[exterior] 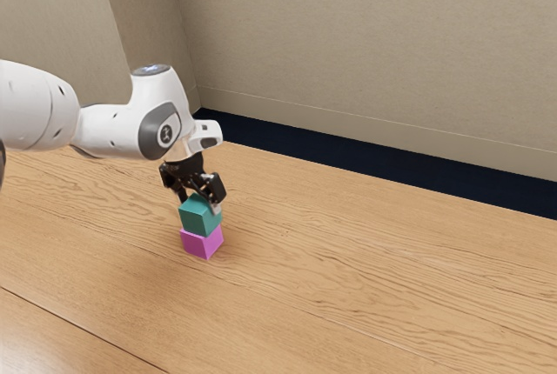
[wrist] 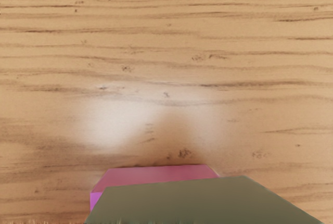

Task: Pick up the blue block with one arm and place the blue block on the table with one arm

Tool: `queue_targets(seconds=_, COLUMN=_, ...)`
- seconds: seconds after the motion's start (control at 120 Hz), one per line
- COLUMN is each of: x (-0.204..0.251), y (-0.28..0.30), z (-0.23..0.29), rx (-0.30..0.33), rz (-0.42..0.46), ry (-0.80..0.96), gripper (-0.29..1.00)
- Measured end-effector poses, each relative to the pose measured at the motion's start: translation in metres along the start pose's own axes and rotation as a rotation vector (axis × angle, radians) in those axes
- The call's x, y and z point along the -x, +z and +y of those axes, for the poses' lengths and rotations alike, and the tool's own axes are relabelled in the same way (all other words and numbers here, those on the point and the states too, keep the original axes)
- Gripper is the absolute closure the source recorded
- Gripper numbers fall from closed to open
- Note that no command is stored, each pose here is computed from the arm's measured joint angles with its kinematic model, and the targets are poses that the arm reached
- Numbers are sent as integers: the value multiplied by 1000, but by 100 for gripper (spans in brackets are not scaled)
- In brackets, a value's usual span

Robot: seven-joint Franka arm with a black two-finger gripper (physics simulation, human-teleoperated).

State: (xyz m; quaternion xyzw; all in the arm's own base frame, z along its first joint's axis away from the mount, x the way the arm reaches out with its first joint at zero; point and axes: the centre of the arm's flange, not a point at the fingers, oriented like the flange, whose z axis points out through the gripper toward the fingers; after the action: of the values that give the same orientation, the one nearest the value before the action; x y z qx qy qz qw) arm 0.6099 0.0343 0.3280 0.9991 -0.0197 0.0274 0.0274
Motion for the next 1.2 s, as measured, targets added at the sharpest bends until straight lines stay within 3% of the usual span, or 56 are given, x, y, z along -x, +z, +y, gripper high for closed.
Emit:
queue_targets(seconds=0.233, x=5, y=7, z=3, rx=3, rz=-16, ry=-26, gripper=0)
queue_targets(seconds=0.442, x=5, y=4, z=4, rx=3, rz=-13, ry=-43, gripper=20)
queue_targets(seconds=0.733, x=4, y=2, z=13, rx=6, rz=-10, ry=-53, gripper=30)
queue_targets(seconds=0.992, x=-5, y=2, z=105, rx=44, rz=-2, ry=58, gripper=35)
queue_targets(seconds=1.2, x=-10, y=27, z=123, rx=43, rz=-31, ry=45, gripper=36)
